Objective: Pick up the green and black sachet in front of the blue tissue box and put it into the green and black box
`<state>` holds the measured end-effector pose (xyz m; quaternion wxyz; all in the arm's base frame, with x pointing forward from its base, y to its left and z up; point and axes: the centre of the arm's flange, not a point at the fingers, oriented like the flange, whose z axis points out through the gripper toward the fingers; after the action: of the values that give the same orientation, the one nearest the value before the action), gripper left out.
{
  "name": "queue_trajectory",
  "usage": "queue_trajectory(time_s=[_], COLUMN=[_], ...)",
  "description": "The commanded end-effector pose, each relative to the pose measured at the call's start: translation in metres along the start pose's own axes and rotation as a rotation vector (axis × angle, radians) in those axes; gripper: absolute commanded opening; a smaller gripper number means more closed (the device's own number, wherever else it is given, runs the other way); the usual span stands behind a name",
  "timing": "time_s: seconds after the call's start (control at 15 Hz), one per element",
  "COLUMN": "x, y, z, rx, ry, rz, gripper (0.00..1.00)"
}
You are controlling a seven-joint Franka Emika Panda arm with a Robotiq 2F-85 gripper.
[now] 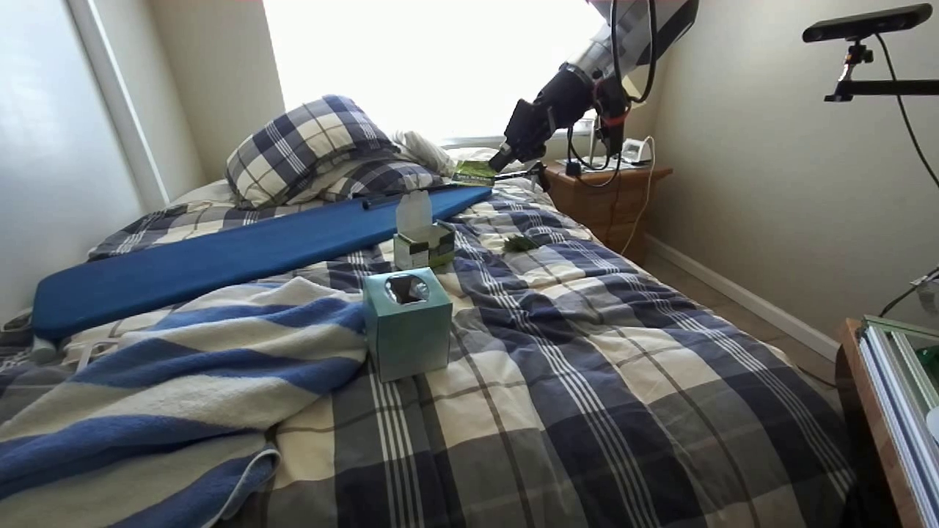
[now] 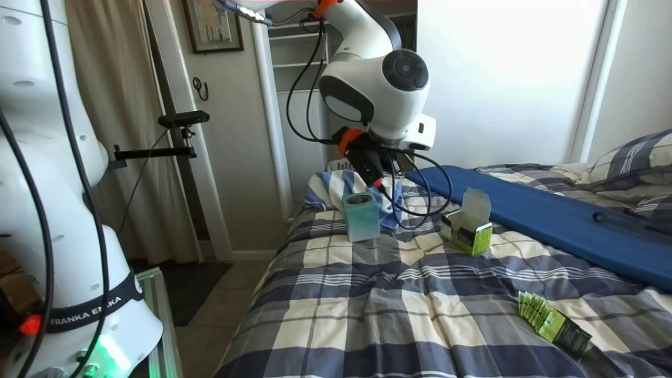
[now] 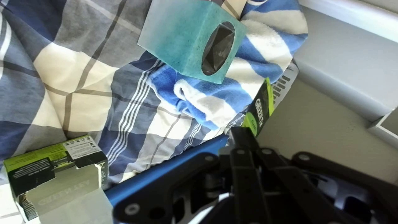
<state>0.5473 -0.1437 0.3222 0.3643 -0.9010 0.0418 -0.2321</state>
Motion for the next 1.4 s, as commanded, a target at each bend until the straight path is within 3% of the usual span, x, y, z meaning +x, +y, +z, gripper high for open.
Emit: queue_trajectory(time_s=[0.0,0.13,0.33,0.67,1.0,1.33], x=[0.000,0.027,0.076,0.142,0.161,0.167], y=[0.001,0.011,0.012,0.035,0.080,0.117], z=[0.000,-0.001,0.004,0.052,0.115,0.144], rx=[-0.001,-0.059,-0.173,-0.346,-0.504,-0.607], ry=[0.000,0.019,0.072,0.168,0.209,0.244], rz=[0.002,0.145,0.260,0.435,0.623,0.864], gripper=[0.00,0.00,0.00,0.00,0.00,0.00])
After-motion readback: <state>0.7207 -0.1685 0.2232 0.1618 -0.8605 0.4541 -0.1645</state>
